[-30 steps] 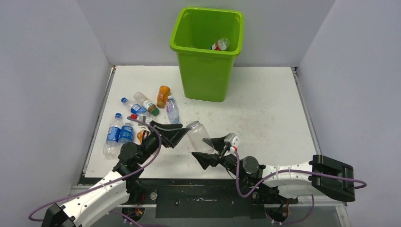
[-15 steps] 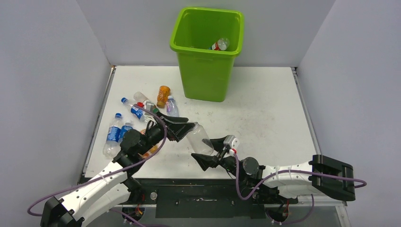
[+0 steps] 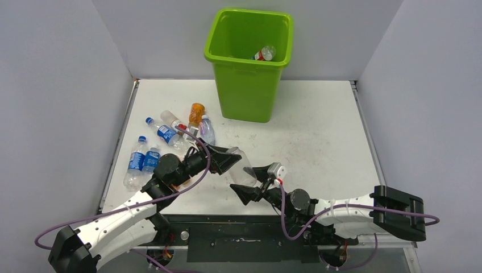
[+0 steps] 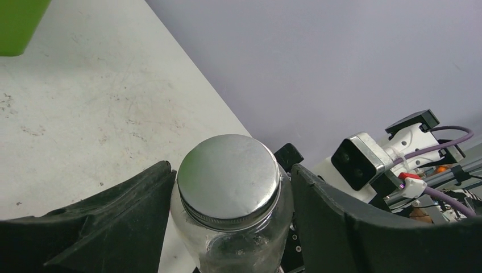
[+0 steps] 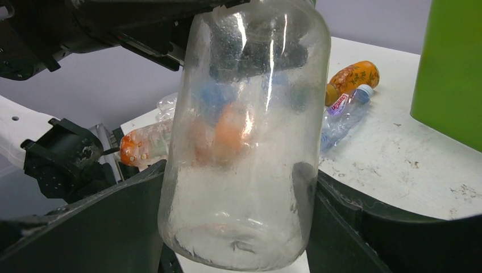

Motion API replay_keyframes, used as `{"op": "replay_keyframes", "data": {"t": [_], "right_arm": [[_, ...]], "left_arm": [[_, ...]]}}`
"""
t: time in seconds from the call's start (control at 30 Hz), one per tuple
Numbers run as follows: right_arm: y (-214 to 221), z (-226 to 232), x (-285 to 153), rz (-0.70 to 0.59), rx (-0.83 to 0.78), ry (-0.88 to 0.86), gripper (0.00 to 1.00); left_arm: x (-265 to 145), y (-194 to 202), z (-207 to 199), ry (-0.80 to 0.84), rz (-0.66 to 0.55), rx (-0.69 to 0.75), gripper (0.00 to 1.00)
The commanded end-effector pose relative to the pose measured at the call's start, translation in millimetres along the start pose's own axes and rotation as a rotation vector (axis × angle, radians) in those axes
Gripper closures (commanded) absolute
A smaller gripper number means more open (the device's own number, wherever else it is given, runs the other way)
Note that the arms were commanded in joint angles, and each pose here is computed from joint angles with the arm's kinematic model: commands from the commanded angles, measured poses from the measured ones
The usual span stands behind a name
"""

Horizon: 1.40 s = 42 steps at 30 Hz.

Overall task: Put the plastic bottles in the bin
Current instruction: Place the plastic bottle in the trash bin.

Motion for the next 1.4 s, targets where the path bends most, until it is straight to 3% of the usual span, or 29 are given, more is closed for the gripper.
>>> {"op": "replay_keyframes", "data": {"t": [0.0,0.13,0.4,0.5,0.7,0.83,0.9,1.07,1.17,1.27,1.37], "right_arm": [[-13.9,11.3,6.0,-0.057,0.014,-0.039,0.73],[-13.0,12.9,5.6,-0.059,0.020,-0.044,0.73],[-15.7,12.3,4.0,-0.063,0.011,-0.039,0.73],[-16.4,11.6,2.7,-0.067,0.014,-0.036,0.73],[-15.3,11.6,2.2,-0.064,0.012,-0.037,0.73],[-15.0,11.2,1.6,-0.061,0.009,-0.036,0.73],[-15.2,11.2,1.5,-0.061,0.009,-0.036,0.73],[-15.3,10.3,1.1,-0.057,0.009,-0.029,0.70],[-16.1,10.2,0.9,-0.057,0.009,-0.027,0.69],[-15.9,9.6,0.8,-0.056,0.010,-0.024,0.69],[-15.1,10.0,2.0,-0.049,0.017,-0.020,0.63]], "left_arm": [[7.7,-19.8,-22.6,0.076,-0.056,0.026,0.44],[9.0,-26.9,-22.5,0.069,-0.105,-0.005,0.20],[9.2,-34.7,-27.9,0.088,-0.147,-0.068,0.15],[10.7,-30.9,-27.7,0.095,-0.128,-0.082,0.23],[13.9,-26.6,-25.8,0.097,-0.108,-0.095,0.56],[14.1,-28.3,-27.3,0.106,-0.117,-0.093,0.72],[14.6,-27.1,-27.2,0.105,-0.108,-0.086,0.72],[14.4,-24.6,-26.9,0.104,-0.092,-0.077,0.51],[14.1,-21.7,-26.1,0.102,-0.076,-0.073,0.49],[13.6,-20.0,-26.1,0.106,-0.071,-0.072,0.64],[13.3,-19.4,-29.1,0.127,-0.065,-0.057,1.00]]}}
Point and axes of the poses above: each gripper's point midway between its finger pads, its own x axis out along the fingers, its own z axis along the line the jaws close on, y = z × x, the point moved 3 cm from there along -x, back along the fingers, and after that the axes turned 8 degrees about x, right-handed, at the moved point
